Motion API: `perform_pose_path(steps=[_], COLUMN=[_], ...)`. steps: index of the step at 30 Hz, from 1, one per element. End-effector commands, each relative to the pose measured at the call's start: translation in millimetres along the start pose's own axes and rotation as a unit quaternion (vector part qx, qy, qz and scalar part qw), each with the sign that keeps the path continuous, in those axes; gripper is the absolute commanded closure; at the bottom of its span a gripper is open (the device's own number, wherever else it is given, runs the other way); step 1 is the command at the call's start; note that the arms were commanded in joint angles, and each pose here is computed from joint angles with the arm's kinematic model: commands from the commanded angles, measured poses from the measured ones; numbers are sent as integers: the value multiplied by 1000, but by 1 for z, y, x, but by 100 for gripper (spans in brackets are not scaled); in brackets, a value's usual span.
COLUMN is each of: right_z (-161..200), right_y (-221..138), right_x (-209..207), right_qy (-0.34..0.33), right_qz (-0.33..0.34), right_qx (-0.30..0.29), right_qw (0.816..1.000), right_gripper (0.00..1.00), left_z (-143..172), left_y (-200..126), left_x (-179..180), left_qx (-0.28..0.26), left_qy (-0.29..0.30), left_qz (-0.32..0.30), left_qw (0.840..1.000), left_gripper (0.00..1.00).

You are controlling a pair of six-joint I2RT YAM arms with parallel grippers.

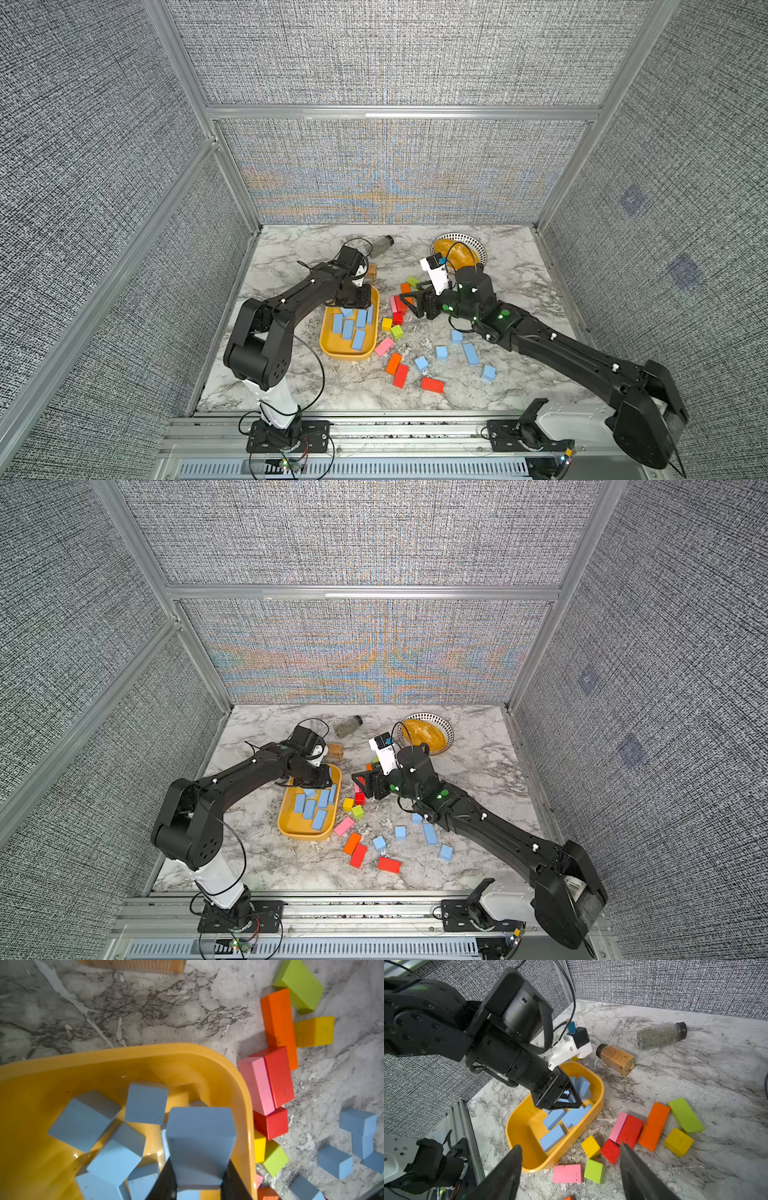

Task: Pick out the blue building blocks
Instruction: Place the building block in the storage box.

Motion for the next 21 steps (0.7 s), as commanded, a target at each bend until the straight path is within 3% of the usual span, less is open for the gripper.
perform_pose_path(steps=[1, 6, 12, 21], right_z=[2, 0, -1, 8], right_y=[2, 4, 8, 13], right_x=[-2, -4, -9, -40], right_qy=[3, -4, 17, 112], right_qz=[10, 23, 45, 127], right_qx=[11, 19, 39, 94], right_qw=[1000, 1000, 998, 981], right_gripper=[26, 25, 24, 26], left_z=[-2, -2, -4, -2], left_y=[3, 4, -8, -61], left_x=[1, 0, -2, -5], left_qx=[6, 8, -16, -113], left_qy=[-7, -13, -5, 41], left_qz=[-9, -9, -7, -3], left_qw=[1000, 1000, 1000, 993], left_gripper=[74, 47, 41, 28])
Point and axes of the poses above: each gripper's point midway between its finger pads, its own y axis out along the fingers, its own x axis along the line the jaws close on, z = x × y, the point moved 7 cm from there along -y, back along the fingers, and after that the axes turned 1 degree about y, right-handed, at the moved point
